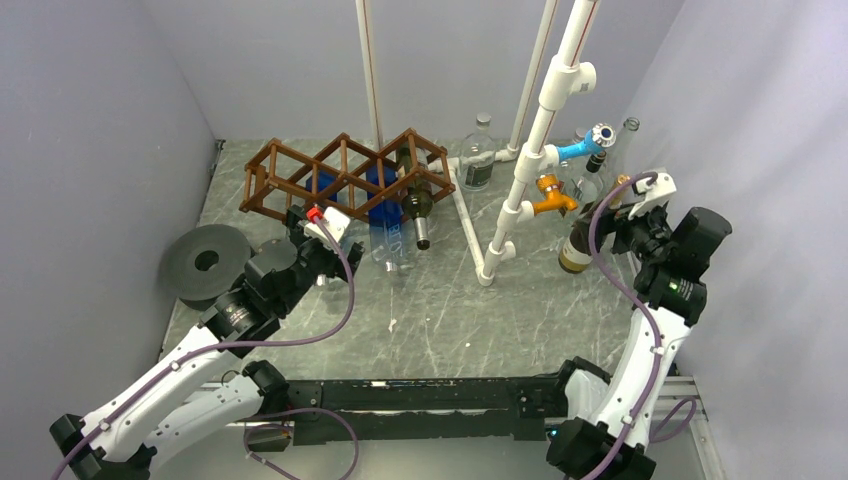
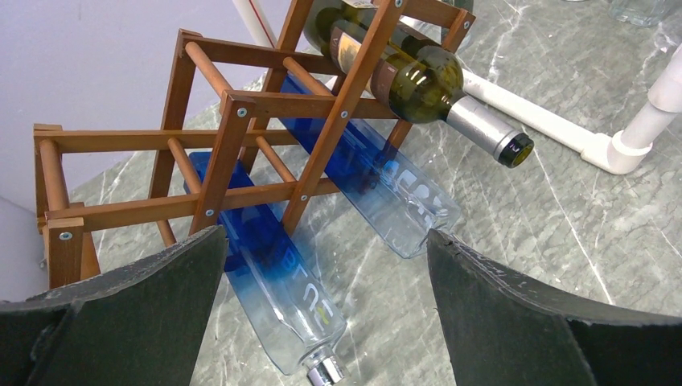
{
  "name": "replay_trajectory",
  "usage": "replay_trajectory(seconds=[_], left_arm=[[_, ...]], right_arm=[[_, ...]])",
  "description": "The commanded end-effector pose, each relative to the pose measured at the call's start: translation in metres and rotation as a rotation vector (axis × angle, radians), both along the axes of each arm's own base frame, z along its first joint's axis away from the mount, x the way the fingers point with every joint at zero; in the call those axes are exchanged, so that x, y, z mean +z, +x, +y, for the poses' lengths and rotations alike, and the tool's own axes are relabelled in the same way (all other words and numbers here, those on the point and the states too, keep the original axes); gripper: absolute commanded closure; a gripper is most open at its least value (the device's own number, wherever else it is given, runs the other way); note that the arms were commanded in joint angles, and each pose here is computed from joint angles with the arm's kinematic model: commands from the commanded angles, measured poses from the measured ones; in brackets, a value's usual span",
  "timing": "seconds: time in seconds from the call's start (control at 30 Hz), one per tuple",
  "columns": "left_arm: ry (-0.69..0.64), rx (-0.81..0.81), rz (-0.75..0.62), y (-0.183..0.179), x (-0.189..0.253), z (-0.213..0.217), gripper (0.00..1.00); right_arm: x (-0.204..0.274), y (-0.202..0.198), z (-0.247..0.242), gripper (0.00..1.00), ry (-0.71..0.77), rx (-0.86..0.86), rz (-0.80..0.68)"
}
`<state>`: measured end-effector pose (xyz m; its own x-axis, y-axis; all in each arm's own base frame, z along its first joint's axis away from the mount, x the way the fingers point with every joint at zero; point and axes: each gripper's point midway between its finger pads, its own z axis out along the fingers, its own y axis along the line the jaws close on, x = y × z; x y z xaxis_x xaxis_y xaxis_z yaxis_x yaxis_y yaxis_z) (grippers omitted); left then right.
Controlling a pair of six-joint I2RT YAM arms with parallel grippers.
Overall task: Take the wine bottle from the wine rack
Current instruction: Place the wine bottle at the center of the board, then pick up the wine bottle from the wine rack.
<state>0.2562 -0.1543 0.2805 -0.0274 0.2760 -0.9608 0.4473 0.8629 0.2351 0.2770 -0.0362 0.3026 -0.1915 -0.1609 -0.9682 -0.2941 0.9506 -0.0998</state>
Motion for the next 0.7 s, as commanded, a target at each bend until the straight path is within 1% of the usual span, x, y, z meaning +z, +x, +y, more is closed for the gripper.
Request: replay_trajectory(seconds=[0.0, 0.23, 0.37, 0.53, 0.57, 0.67], left_arm=[[-0.036, -0.007, -0.037, 0.001, 0.013, -0.002, 0.0], [-0.041, -0.029, -0.031, 0.0, 0.012, -0.006, 0.01], [-0.069, -0.055, -0.032, -0.004, 0.015, -0.01, 0.0], [-0.203, -0.122, 0.032, -0.016, 0.017, -0.025, 0.0], [-0.259, -0.14, 0.066, -0.021, 0.017, -0.031, 0.0], [-0.356, -0.166, 0.152, -0.031, 0.015, -0.039, 0.01]], right_arm=[[0.003, -0.023, 0.026, 0.02, 0.018, 0.106, 0.036], [0.002, -0.047, 0.057, 0.02, 0.054, 0.256, 0.072], [0.004, -0.059, 0.073, 0.03, 0.088, 0.329, 0.084], [0.001, -0.071, 0.1, 0.04, 0.127, 0.444, 0.111], [-0.001, -0.075, 0.107, 0.04, 0.127, 0.475, 0.113], [-0.009, -0.086, 0.127, 0.04, 0.116, 0.555, 0.123]])
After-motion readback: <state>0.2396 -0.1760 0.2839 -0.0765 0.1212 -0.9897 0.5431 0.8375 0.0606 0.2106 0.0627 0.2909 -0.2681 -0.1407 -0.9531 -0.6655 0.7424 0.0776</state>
